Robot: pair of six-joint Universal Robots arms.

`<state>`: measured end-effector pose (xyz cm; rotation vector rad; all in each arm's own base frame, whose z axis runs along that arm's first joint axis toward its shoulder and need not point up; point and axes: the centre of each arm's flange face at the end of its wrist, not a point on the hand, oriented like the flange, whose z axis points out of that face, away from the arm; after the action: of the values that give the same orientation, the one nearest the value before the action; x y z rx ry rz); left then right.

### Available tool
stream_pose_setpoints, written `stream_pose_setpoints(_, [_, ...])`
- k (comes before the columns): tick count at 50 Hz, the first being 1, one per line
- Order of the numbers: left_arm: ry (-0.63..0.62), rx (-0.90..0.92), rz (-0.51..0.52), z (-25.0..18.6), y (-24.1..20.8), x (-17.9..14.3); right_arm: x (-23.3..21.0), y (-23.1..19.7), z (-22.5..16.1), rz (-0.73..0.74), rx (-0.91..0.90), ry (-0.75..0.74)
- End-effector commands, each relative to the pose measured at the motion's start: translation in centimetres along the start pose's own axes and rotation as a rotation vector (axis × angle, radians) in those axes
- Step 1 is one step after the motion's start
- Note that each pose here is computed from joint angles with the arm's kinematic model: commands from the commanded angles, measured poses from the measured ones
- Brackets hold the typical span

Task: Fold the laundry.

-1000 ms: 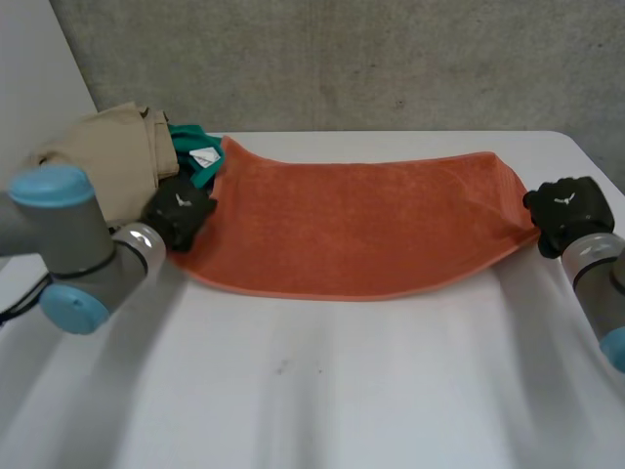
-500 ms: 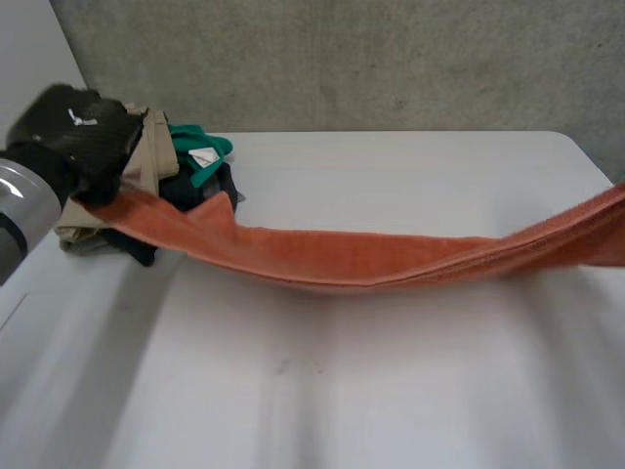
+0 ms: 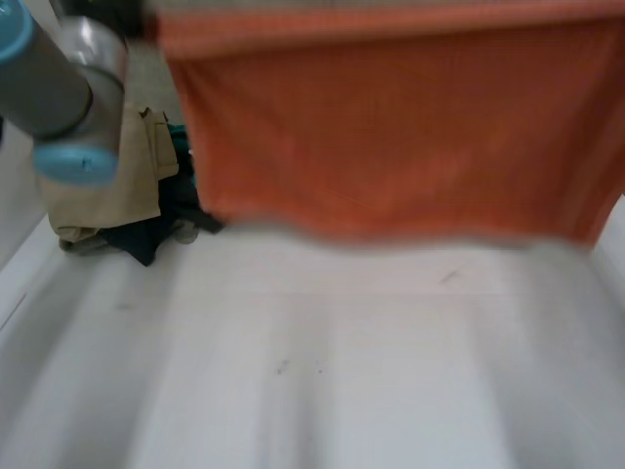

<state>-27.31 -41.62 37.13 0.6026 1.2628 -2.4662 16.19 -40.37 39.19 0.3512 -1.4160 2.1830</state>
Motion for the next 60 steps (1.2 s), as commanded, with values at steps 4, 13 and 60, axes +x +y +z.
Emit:
stream_pose_setpoints(4, [-0.209, 0.210, -0.040, 2.3, -3.8, -3.0, 1.7, -4.6, 1.0, 0.086, 0.251, 0.132])
stream_pose_setpoints(13, [-0.036, 0.044, -0.070, -1.2, 1.2, 1.5, -3.2, 1.5, -0.6, 0.043, 0.081, -0.076])
stream_pose_setpoints(60, [0.679, -0.691, 0.335, -21.5, 6.5, 6.8, -5.9, 15.4, -15.3, -0.475, -0.601, -0.735])
